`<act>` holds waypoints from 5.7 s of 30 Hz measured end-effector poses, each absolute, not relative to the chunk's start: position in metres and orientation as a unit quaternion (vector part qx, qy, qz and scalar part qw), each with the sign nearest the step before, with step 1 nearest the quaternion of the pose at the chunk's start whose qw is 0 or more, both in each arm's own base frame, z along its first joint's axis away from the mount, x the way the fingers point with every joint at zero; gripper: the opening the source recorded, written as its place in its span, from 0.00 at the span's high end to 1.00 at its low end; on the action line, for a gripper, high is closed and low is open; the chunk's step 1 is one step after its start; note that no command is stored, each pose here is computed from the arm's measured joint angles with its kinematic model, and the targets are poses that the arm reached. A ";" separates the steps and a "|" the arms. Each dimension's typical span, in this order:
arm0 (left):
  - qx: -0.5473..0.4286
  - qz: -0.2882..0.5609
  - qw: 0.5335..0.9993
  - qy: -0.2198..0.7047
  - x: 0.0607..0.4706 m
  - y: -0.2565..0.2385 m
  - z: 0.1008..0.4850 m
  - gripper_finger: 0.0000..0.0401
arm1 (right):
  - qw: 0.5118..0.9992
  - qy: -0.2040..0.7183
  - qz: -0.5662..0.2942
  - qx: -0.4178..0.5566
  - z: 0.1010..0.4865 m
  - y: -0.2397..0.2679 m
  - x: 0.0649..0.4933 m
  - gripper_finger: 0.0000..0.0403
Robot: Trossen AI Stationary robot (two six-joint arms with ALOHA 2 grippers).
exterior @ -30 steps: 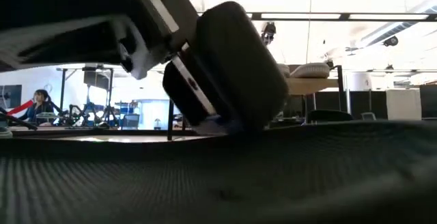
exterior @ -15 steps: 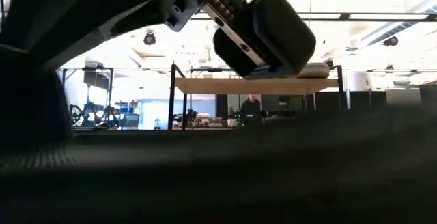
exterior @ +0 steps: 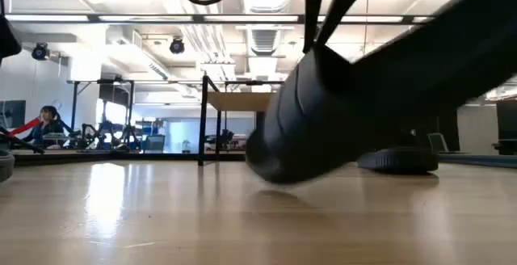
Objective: Pick and place slides into the shelf
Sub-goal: Put the black slide under the shelf
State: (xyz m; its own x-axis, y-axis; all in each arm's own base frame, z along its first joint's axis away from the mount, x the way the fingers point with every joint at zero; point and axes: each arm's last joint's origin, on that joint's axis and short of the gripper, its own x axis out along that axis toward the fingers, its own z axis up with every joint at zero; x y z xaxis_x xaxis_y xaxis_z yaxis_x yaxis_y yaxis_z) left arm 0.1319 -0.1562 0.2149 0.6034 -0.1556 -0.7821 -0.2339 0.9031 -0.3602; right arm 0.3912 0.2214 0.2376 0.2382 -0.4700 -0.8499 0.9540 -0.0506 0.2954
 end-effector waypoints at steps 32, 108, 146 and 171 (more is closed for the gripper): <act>-0.220 0.091 0.869 0.434 0.141 -0.137 0.199 0.77 | 0.602 0.487 -0.545 0.322 0.210 0.159 0.404 0.47; -0.157 0.124 0.915 0.350 0.335 -0.065 0.222 0.99 | 0.649 0.377 -0.391 0.533 0.231 0.221 0.265 0.97; -0.156 0.183 0.910 0.338 0.213 -0.050 0.226 0.99 | 0.623 0.417 -0.549 0.370 0.168 0.125 0.340 0.97; -0.146 0.027 0.832 0.535 0.179 -0.082 0.218 0.99 | 0.757 0.385 -0.317 0.423 0.235 0.192 0.322 0.97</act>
